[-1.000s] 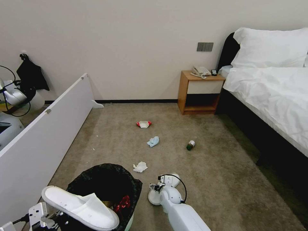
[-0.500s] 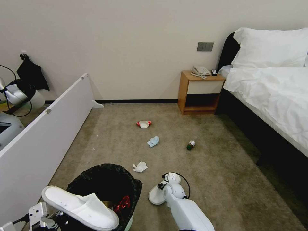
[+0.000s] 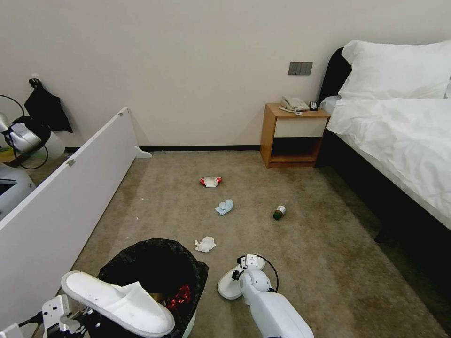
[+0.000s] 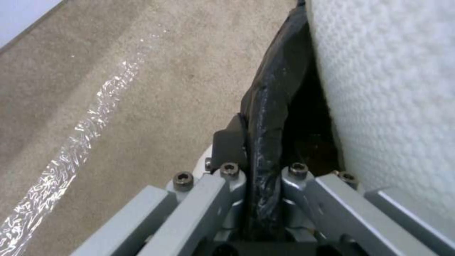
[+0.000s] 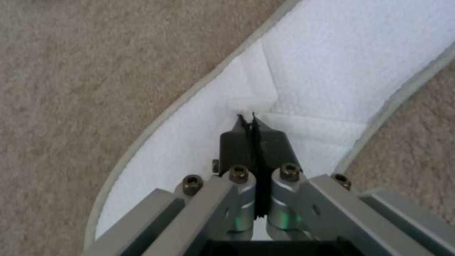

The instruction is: Pick up the trash bin, then pick up the garbage from the floor and place it into the trash bin.

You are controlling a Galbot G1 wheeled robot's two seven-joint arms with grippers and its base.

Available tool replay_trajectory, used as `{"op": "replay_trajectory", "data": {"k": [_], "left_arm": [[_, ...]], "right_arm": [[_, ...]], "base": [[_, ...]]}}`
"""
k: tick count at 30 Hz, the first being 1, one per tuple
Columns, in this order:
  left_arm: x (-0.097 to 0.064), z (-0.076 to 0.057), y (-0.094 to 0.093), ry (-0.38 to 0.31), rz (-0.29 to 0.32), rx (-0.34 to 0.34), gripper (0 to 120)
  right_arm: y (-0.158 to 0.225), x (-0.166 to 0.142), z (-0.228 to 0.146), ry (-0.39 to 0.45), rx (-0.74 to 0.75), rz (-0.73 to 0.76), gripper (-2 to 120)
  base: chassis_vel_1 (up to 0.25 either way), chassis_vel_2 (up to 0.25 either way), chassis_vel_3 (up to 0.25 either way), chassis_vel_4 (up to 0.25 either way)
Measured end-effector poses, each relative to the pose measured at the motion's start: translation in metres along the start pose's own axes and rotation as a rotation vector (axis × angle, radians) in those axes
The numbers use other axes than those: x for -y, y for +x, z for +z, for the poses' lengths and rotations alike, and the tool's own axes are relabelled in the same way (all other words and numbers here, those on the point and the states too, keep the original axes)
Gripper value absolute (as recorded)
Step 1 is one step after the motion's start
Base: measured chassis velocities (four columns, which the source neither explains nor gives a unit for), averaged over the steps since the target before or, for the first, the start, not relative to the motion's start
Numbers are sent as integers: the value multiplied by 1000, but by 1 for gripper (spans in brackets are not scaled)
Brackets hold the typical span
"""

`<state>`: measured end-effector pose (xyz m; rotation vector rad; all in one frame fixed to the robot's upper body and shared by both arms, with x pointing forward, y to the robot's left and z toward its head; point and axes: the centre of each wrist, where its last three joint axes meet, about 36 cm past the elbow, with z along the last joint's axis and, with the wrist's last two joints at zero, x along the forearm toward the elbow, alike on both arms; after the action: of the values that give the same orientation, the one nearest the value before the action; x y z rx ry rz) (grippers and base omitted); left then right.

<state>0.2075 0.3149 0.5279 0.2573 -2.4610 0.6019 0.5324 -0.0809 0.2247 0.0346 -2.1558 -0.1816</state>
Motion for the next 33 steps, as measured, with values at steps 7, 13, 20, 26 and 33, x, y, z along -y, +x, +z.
{"op": "replay_trajectory", "data": {"k": [7,13,20,26,33], "left_arm": [[0,0,0,0,2,2,3],[0,-1,0,-1,4,2,3],[1,-1,-1,-1,9,3,3],[3,0,-2,-7,21,-4,3],[3,1,-2,-16,21,-16,3]], "right_arm": [[-1,2,1,2,13,-26,0],[9,-8,8,11,39,-85,0],[39,9,17,36,144,-159,0],[93,43,4,97,337,-227,0],[150,67,-11,177,533,-316,0]], "base": [[0,0,0,0],[0,0,0,0],[0,0,0,0],[0,0,0,0],[0,0,0,0]]}}
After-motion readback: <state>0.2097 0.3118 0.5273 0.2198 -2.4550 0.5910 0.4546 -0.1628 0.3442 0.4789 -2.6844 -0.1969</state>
